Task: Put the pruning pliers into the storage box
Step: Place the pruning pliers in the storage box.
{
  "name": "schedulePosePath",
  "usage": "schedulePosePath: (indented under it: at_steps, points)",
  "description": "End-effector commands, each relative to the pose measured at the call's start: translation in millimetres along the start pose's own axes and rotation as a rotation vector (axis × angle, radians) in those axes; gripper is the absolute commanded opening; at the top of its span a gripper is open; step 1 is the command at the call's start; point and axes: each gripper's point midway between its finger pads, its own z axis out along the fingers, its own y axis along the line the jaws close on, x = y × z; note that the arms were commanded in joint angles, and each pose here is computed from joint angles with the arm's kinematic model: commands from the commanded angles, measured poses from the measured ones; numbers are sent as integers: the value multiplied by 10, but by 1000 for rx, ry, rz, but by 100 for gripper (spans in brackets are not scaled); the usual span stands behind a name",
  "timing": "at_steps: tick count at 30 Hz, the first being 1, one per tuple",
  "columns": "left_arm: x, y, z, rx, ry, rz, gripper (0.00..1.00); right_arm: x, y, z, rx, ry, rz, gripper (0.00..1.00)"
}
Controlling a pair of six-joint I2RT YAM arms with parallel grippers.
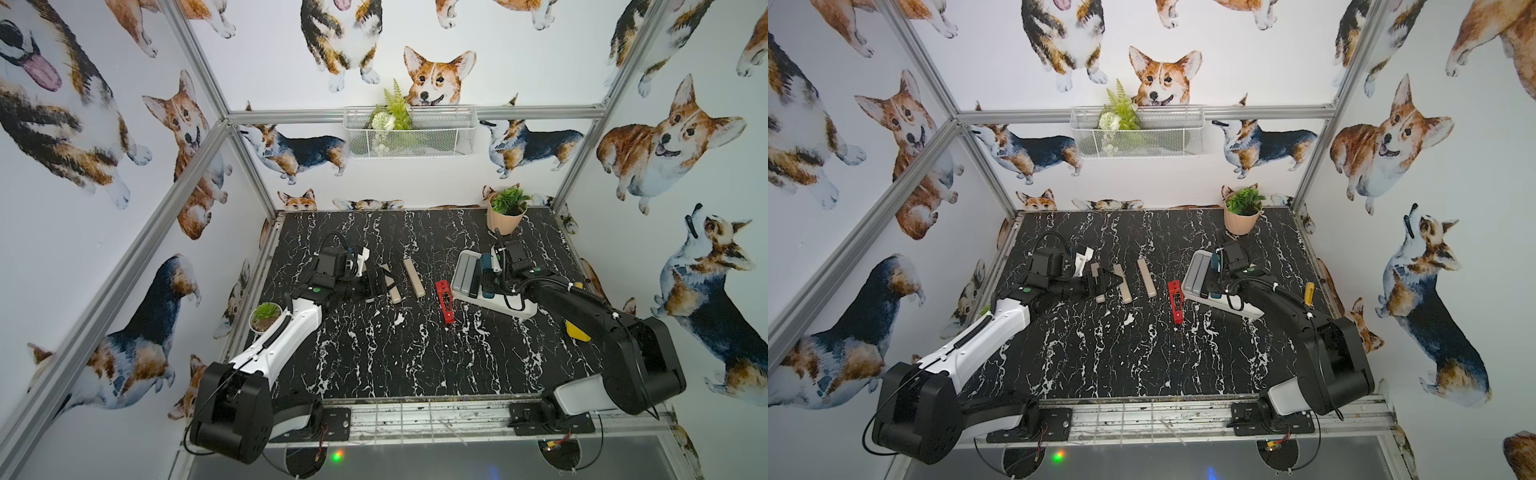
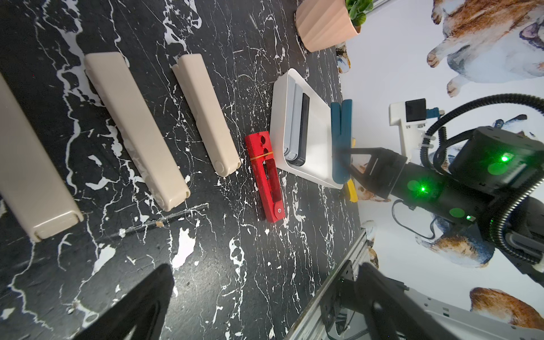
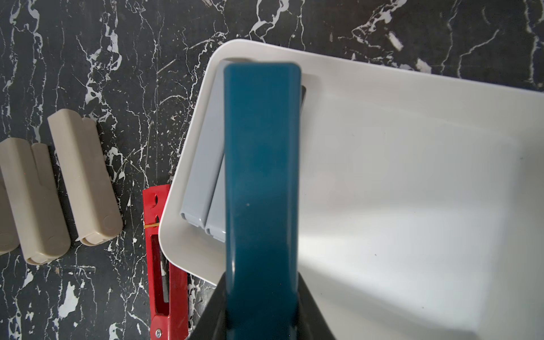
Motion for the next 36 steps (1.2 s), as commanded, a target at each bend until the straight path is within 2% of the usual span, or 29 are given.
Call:
schedulePosePath:
  at_steps: [1,36]
  points:
    - [-38,-78,-36,20,-15,23,100,-155,36,11,-17,-44,-7,0]
    - [40,-40,-49,15,-6,21,100,-84,-301,462,41,24,51,0]
